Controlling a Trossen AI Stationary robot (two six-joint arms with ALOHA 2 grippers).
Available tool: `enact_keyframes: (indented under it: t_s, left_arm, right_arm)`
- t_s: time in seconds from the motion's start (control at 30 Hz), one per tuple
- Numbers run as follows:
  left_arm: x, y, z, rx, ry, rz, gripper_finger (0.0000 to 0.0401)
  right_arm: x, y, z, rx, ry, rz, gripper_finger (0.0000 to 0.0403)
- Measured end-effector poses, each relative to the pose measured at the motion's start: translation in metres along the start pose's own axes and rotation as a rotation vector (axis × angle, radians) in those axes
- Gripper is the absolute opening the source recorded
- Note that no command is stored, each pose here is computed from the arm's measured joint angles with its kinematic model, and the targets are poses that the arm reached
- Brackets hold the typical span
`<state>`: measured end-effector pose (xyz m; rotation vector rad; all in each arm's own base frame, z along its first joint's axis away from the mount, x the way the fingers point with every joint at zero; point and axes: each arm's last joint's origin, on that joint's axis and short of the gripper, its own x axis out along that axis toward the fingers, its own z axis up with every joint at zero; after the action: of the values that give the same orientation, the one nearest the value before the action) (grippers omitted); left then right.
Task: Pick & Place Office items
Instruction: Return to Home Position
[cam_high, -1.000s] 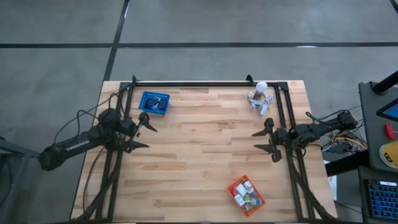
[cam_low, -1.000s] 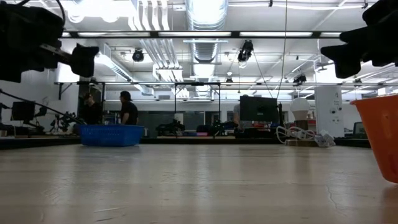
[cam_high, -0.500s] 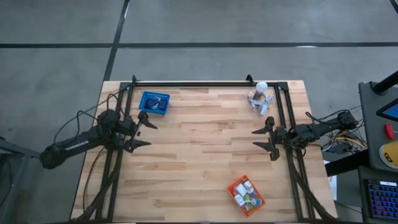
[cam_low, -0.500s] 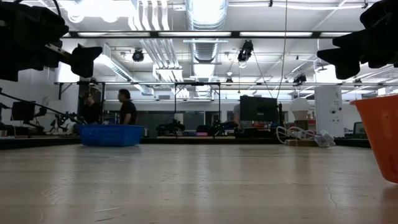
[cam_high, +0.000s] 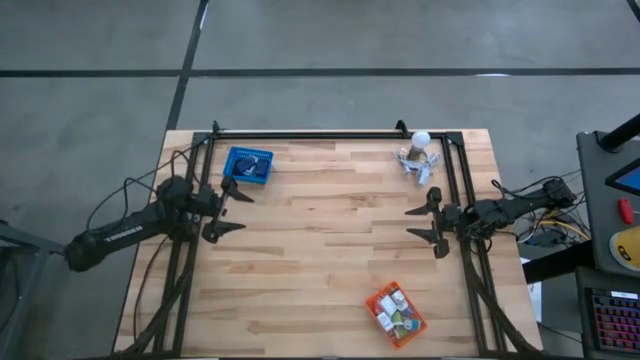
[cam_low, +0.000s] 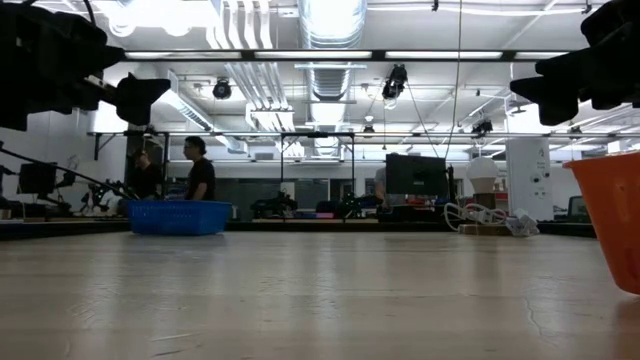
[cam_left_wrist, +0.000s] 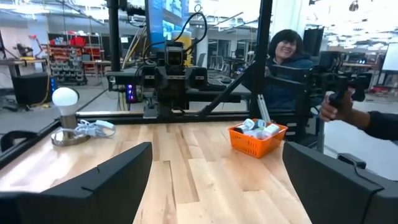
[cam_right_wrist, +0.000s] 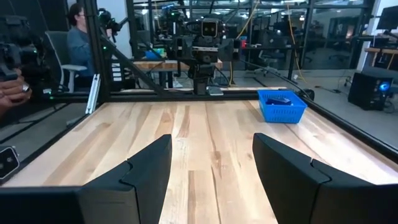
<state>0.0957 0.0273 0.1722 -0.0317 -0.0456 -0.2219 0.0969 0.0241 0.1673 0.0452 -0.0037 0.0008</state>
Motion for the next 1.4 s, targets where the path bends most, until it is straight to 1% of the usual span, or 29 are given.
enact_keyframes:
  t_s: [0.17, 0.27, 0.5, 0.67, 0.73, 0.9, 1.03, 1.1, 1.4]
  left_arm:
    - [-0.0003, 0.0002, 0.0007, 0.016, -0.008, 0.019, 0.0367]
    - [-0.0009, 0.0000, 0.0009, 0.026, -0.010, 0.029, 0.0367]
    - [-0.0028, -0.0014, 0.0002, 0.048, -0.009, 0.032, 0.0367]
    - [-0.0045, -0.0004, 0.0029, 0.074, -0.039, 0.114, 0.0367]
    - [-0.0052, -0.0005, 0.0037, 0.090, -0.047, 0.128, 0.0367]
    - [-0.0061, -0.0012, 0.0048, 0.100, -0.060, 0.131, 0.0367]
    - [-0.0057, -0.0014, 0.0013, 0.077, -0.029, 0.120, 0.0367]
    - [-0.0052, -0.0020, -0.0009, 0.066, -0.010, 0.110, 0.0367]
    - [-0.0026, -0.0072, -0.0010, 0.067, -0.011, 0.044, 0.0367]
  right_arm:
    - [0.0000, 0.0000, 0.0000, -0.001, 0.000, 0.000, 0.0219]
    - [-0.0001, -0.0008, 0.0006, -0.002, -0.007, -0.025, 0.0219]
    - [0.0002, -0.0008, 0.0000, -0.081, 0.001, -0.027, 0.0219]
    - [0.0002, -0.0007, -0.0001, -0.105, 0.002, -0.027, 0.0219]
    - [0.0003, -0.0007, -0.0002, -0.106, 0.003, -0.027, 0.0219]
    - [0.0003, -0.0007, -0.0002, -0.108, 0.003, -0.028, 0.0219]
    - [0.0003, -0.0007, -0.0002, -0.108, 0.003, -0.028, 0.0219]
    - [0.0003, -0.0007, -0.0002, -0.108, 0.003, -0.028, 0.0219]
    - [0.0003, -0.0008, -0.0001, -0.107, 0.003, -0.028, 0.0219]
